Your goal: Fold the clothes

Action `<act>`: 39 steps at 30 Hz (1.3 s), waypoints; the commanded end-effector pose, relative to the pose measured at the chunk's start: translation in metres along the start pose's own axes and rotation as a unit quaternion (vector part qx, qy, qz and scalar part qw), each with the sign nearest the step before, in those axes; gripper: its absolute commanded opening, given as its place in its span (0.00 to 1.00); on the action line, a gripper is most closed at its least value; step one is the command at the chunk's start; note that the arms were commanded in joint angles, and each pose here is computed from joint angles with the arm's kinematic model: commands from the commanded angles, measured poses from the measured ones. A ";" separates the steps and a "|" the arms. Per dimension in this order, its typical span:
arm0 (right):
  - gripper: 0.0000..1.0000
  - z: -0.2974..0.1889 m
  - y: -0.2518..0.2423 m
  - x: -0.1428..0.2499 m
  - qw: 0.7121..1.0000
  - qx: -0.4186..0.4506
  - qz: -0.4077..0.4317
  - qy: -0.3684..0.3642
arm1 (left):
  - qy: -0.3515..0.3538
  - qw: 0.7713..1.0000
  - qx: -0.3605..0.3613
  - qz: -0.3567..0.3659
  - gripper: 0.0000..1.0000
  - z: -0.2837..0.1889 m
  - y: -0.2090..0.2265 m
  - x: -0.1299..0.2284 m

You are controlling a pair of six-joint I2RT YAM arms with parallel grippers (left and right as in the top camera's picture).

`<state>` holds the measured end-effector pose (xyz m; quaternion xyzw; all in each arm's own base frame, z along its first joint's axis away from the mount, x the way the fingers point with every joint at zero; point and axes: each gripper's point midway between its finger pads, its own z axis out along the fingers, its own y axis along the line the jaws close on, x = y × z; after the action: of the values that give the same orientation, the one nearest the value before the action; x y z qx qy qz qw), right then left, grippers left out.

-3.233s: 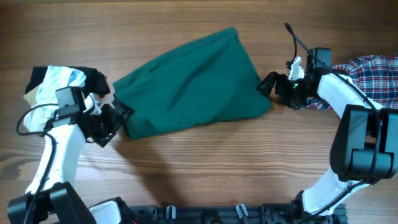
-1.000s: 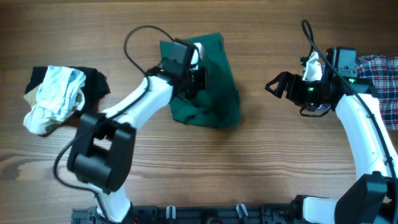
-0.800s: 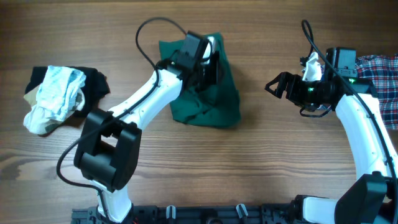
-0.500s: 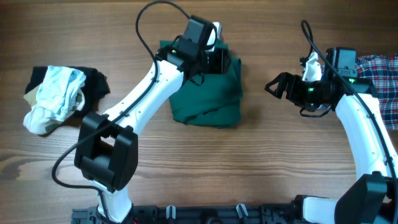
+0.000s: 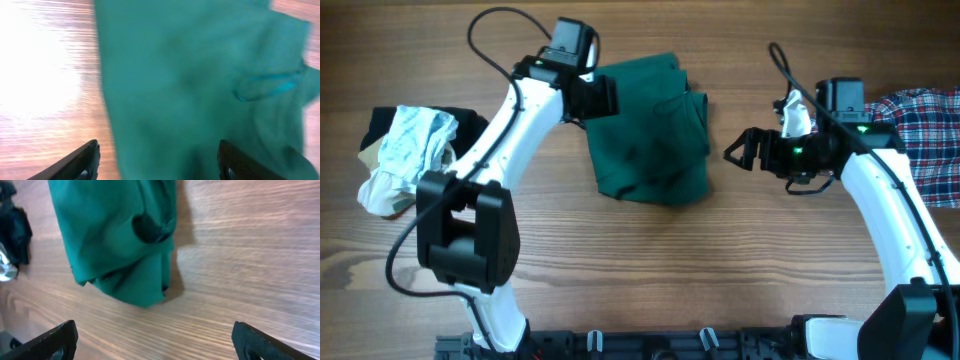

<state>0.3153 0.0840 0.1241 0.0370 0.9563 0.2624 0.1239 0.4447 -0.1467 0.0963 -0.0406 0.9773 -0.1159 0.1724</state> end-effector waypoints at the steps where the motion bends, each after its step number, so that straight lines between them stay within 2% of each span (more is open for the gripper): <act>1: 0.99 0.003 0.016 0.010 1.000 -0.012 0.005 0.017 | 0.045 0.999 -0.007 0.006 0.77 0.035 0.027 0.009; 6: 1.00 0.005 0.016 0.015 1.000 -0.003 0.004 0.026 | 0.104 0.995 -0.004 -0.011 0.79 0.060 0.040 0.034; 11: 1.00 0.005 0.013 0.014 1.000 0.006 0.003 0.023 | 0.120 0.993 0.010 -0.013 0.79 0.074 0.036 0.042; 18: 0.99 0.004 0.008 0.020 0.999 0.022 0.002 0.034 | 0.179 0.983 0.012 -0.026 0.70 0.071 0.038 0.070; 20: 0.99 0.007 0.011 0.024 0.999 0.009 0.008 0.045 | 0.168 0.985 0.008 -0.026 0.64 0.070 0.042 0.064; 23: 0.99 0.015 0.017 0.035 0.994 -0.008 0.077 0.078 | 0.142 0.989 0.025 -0.031 0.63 0.051 0.039 0.046; 25: 0.99 0.027 0.023 0.041 0.989 -0.005 0.117 0.087 | 0.111 0.993 0.035 -0.026 0.65 0.030 0.032 0.030; 28: 1.00 0.053 0.047 0.052 0.985 -0.018 0.142 0.100 | 0.059 0.997 0.051 -0.009 0.73 0.002 0.021 0.008; 30: 1.00 0.073 0.066 0.059 0.981 -0.028 0.167 0.099 | 0.060 0.997 0.049 -0.003 0.76 -0.001 0.021 0.009; 33: 1.00 0.087 0.079 0.059 0.976 -0.042 0.197 0.084 | 0.068 0.997 0.047 -0.004 0.75 0.001 0.023 0.014; 39: 1.00 0.110 0.062 0.068 0.963 -0.017 0.252 0.096 | 0.066 0.997 0.048 -0.002 0.79 0.001 0.023 0.013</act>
<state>0.2849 0.2039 0.0767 0.1945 0.9250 0.3265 0.0008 0.4303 -0.1247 0.0806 -0.0412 0.9812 -0.1581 0.1028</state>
